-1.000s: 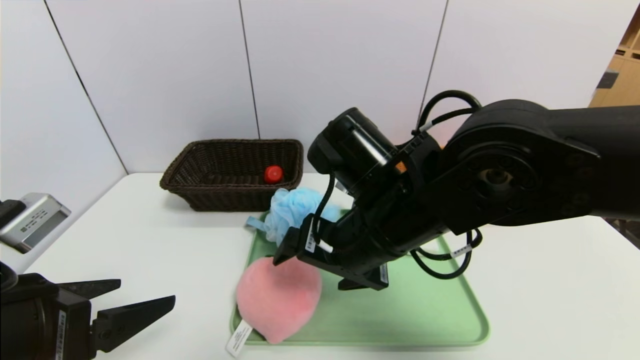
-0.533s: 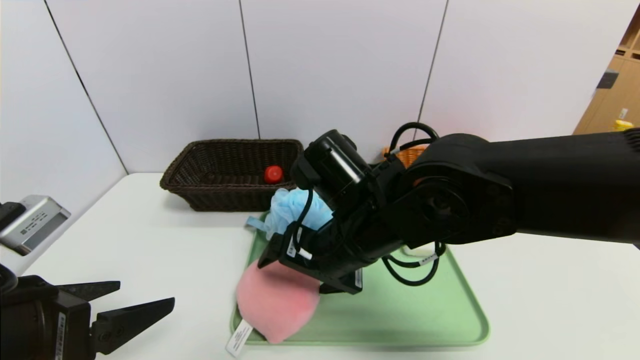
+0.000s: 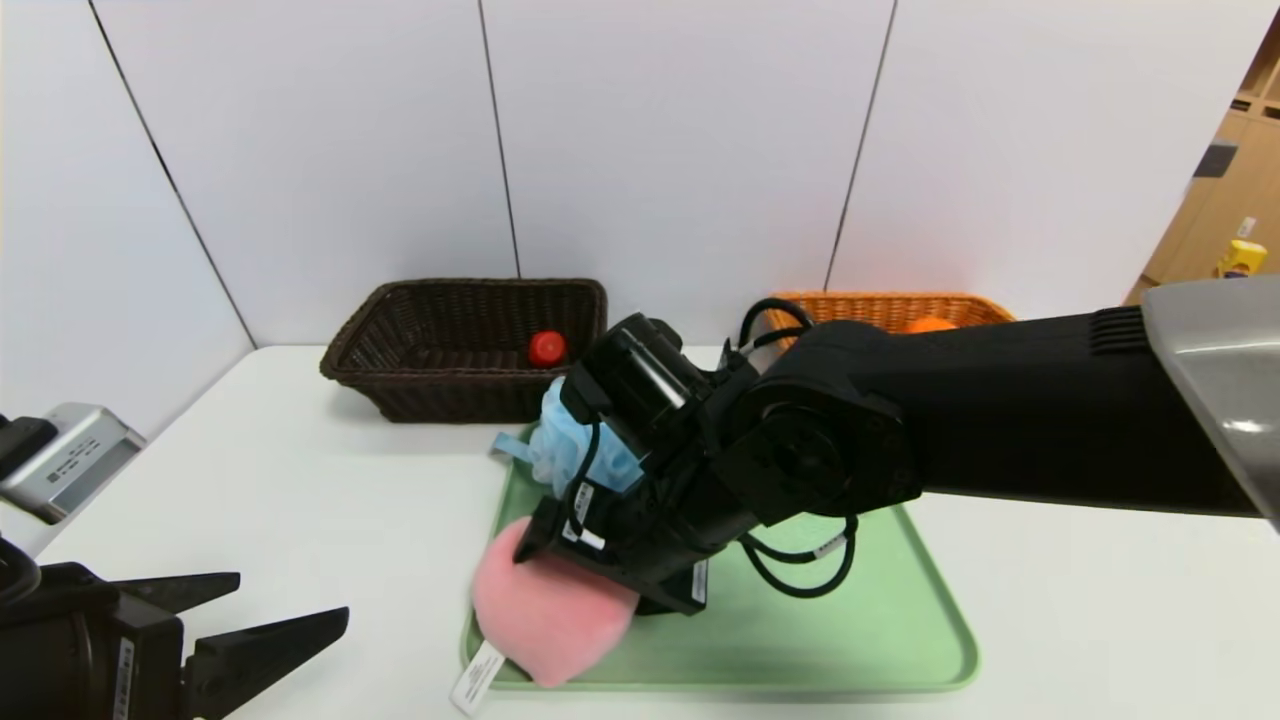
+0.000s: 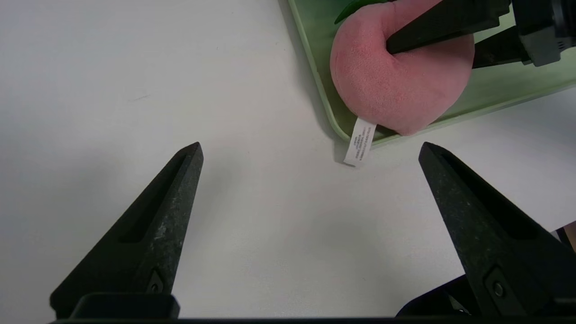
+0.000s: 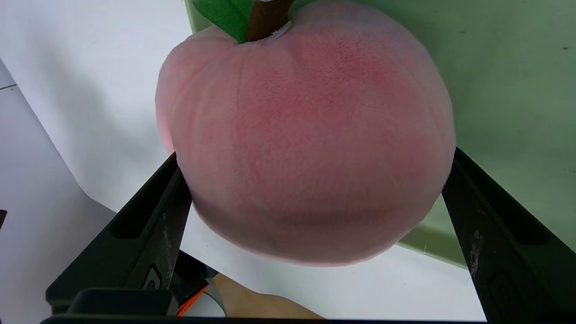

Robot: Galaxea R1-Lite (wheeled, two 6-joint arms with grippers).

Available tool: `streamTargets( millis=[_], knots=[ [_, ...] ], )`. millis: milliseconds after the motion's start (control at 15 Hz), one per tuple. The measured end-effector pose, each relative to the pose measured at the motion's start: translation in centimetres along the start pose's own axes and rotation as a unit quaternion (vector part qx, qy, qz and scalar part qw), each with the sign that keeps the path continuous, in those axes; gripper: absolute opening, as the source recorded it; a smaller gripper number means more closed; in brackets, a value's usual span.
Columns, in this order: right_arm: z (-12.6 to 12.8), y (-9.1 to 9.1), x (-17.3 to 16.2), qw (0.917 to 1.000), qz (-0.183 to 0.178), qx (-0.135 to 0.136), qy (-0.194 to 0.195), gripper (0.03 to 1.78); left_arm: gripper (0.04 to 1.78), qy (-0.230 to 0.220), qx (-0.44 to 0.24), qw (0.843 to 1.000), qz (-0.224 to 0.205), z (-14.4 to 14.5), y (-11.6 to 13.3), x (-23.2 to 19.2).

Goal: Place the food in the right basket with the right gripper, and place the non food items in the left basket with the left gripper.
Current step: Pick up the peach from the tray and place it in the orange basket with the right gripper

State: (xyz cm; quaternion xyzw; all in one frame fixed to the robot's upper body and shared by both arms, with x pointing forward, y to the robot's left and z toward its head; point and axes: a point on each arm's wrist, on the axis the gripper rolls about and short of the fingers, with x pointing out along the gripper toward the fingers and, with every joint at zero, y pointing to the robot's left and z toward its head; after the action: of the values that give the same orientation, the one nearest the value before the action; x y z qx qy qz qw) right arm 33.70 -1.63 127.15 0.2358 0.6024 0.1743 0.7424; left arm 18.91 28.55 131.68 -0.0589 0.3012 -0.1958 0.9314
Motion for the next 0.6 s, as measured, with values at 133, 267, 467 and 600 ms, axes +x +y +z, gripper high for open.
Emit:
streamTargets(
  millis=[133, 267, 467, 600],
  knots=[
    [0.05, -0.07, 0.44, 1.0000, -0.003, 0.001, 0.003, 1.71, 1.69, 0.001, 0.000, 1.000, 0.000, -0.03, 0.01, 0.02],
    [0.09, -0.04, 0.66, 1.0000, -0.002, 0.001, 0.005, 1.71, 1.69, 0.002, 0.000, 1.000, 0.000, -0.07, 0.02, 0.03],
    [-0.01, -0.01, 0.77, 0.9999, 0.001, 0.001, 0.013, 1.71, 1.69, 0.003, 0.000, 1.000, 0.000, -0.14, 0.03, 0.07],
    [-0.04, -0.02, 0.73, 0.9999, 0.001, 0.007, 0.014, 1.57, 1.69, 0.003, 0.000, 1.000, 0.000, -0.16, 0.04, 0.08]
  ],
)
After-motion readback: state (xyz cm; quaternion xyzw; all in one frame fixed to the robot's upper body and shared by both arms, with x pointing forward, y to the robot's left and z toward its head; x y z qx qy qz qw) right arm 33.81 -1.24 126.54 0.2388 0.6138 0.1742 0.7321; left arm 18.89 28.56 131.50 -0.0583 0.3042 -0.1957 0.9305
